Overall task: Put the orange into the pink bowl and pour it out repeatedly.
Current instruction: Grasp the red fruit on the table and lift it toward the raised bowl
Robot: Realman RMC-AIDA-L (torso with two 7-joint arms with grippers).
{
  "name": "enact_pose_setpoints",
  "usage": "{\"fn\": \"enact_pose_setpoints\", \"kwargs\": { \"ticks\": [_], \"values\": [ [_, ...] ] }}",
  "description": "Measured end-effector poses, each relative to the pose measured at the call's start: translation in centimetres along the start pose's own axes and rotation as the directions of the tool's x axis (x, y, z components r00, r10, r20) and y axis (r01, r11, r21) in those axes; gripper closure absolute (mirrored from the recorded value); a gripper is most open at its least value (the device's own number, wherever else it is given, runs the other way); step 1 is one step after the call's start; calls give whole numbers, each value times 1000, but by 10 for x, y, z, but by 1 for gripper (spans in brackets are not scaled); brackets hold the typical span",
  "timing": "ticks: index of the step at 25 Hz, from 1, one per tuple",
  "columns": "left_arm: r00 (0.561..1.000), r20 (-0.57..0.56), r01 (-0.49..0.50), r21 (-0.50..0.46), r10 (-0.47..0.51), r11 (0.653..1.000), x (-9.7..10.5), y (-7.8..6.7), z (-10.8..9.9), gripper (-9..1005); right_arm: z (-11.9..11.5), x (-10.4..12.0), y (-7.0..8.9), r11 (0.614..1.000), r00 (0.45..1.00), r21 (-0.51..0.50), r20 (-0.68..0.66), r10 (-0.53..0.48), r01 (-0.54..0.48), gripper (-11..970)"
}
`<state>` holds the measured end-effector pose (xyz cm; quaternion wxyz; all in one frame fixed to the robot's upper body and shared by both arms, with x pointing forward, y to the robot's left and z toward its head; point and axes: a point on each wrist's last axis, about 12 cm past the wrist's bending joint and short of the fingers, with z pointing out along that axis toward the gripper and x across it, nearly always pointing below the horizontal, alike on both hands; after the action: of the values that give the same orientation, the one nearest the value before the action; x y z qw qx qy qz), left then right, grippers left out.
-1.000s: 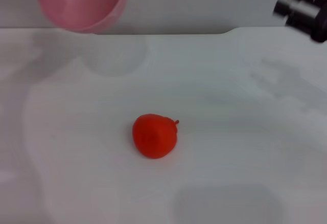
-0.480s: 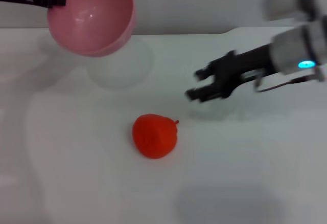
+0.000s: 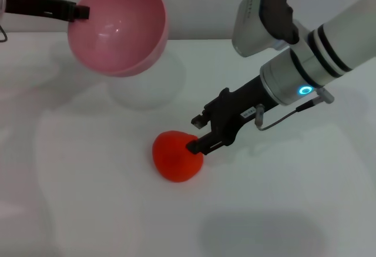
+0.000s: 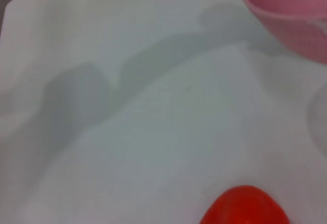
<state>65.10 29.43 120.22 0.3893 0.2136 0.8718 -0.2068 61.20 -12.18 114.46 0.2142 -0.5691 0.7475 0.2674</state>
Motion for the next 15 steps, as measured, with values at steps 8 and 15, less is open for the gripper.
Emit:
{"fn": "enact_pose_setpoints", "kwargs": {
  "ticks": [8, 15],
  "values": [
    [1000, -9, -9, 28, 9, 1000, 2, -11, 9, 953, 19, 5, -2, 999, 1000, 49, -4, 3, -2, 355],
    [1000, -14, -25, 43, 25, 999, 0, -18, 15, 953, 36, 6, 2, 998, 999, 55, 34, -9, 7, 356]
  ]
}}
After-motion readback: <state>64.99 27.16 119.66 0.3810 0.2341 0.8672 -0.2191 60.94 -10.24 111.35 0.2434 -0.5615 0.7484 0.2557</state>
